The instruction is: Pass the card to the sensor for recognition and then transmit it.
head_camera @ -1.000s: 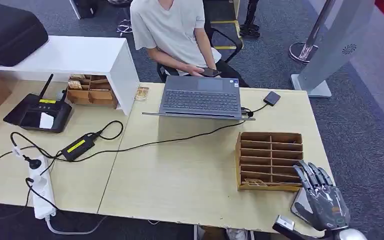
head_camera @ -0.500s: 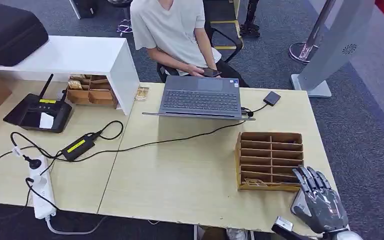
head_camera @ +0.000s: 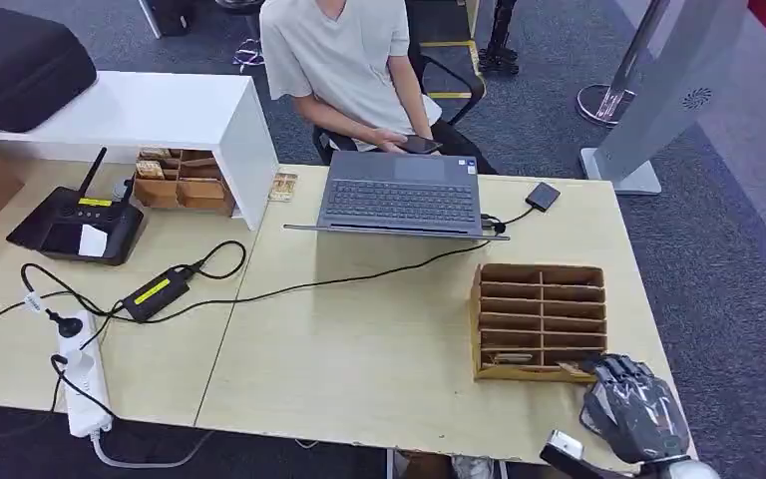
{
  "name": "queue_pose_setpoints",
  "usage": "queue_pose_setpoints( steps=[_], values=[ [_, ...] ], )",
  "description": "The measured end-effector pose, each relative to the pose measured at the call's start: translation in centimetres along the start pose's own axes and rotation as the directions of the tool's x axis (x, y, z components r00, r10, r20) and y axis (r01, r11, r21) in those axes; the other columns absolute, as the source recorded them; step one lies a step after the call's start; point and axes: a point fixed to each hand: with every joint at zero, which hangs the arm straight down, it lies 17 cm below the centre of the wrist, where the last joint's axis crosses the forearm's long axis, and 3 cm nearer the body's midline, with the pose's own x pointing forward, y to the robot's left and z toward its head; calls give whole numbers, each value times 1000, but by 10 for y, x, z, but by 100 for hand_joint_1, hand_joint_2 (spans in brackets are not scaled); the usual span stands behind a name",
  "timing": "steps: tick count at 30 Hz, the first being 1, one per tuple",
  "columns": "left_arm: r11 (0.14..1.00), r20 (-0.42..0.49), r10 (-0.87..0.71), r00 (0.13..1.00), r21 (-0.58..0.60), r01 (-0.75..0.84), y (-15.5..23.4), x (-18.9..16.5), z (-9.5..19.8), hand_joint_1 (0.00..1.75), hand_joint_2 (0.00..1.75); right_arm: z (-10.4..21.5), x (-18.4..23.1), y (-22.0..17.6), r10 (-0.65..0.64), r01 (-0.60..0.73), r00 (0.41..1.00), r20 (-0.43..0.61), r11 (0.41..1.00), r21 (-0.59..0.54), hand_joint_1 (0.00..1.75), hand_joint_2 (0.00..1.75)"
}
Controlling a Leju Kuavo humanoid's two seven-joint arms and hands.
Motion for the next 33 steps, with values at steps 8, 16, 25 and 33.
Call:
queue_pose_setpoints(
  steps=[8, 16, 25, 33],
  values=[
    [1000, -2, -6, 1000, -2, 6, 0, -1, 0, 0, 175, -2, 0, -2, -7, 7, 1000, -3, 1000, -7, 175, 175],
    [1000, -2, -2, 1000, -2, 2, -1, -1, 0, 0, 175, 1, -1, 0, -51, 51, 999, -10, 999, 4, 175, 175],
    [999, 34, -36, 999, 25, 35, 4, 4, 0, 0, 175, 7, 2, 1, -63, 63, 998, -14, 998, 9, 175, 175],
    [998, 12, -43, 999, 40, 42, 7, 0, -1, 0, 175, 5, 7, -5, -41, 41, 999, 6, 999, -7, 175, 175]
  ],
)
